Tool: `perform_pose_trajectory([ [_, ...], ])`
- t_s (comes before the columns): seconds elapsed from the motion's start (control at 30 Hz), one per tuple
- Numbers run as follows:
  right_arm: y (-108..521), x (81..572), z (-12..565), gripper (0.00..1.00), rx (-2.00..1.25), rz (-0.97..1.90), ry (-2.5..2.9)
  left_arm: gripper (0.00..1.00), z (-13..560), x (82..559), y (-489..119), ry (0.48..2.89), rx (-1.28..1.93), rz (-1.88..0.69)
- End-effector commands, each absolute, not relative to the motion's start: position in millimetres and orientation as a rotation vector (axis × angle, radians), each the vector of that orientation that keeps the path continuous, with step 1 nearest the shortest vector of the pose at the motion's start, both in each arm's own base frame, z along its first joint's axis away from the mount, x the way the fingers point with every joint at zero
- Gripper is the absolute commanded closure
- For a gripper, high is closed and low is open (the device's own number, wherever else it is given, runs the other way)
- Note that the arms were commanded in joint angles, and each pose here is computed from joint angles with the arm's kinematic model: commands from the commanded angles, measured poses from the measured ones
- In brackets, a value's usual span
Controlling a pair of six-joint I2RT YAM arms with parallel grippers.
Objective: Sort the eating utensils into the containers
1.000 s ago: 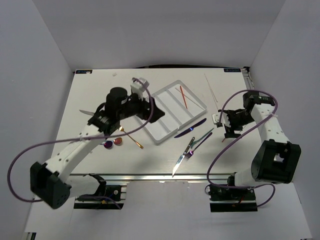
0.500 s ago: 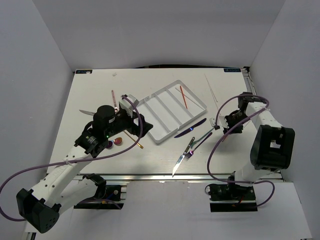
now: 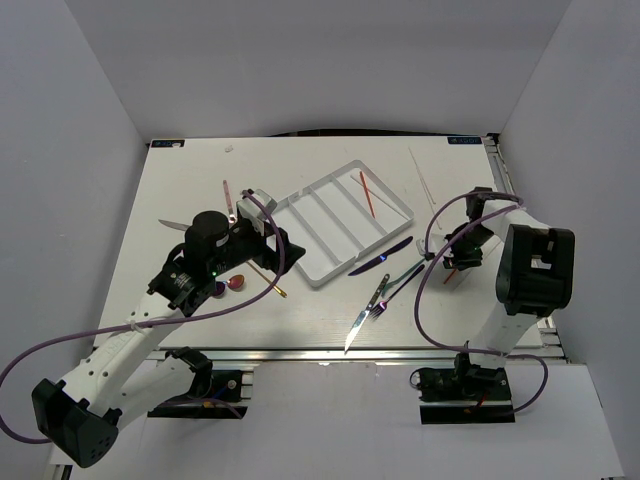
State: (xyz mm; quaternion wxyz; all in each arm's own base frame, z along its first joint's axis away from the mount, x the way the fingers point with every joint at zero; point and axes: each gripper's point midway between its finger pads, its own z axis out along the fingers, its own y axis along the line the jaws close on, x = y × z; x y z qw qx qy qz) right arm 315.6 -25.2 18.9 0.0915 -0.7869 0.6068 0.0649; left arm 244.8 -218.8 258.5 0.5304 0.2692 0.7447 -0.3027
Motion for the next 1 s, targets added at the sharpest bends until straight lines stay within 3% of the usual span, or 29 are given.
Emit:
perform_pose_trajectory([
  [0.0,-30,324,18,0.54,-2.364,0.138,1.799,0.02,261,246,-215,1.758,0.638,-0.702],
  [0.43,-28,339,-12,0.79,-2.341,0.155,1.816,0.02,255,250,-213,1.770,0.633,-0.667],
  [0.77,-11,365,0,0.90,-2.248,0.110,1.728,0.02,256,252,-211,1.768,0.630,-0.656],
  [0.97,8,384,39,0.92,-2.130,0.062,1.632,0.02,256,251,-211,1.766,0.629,-0.657],
])
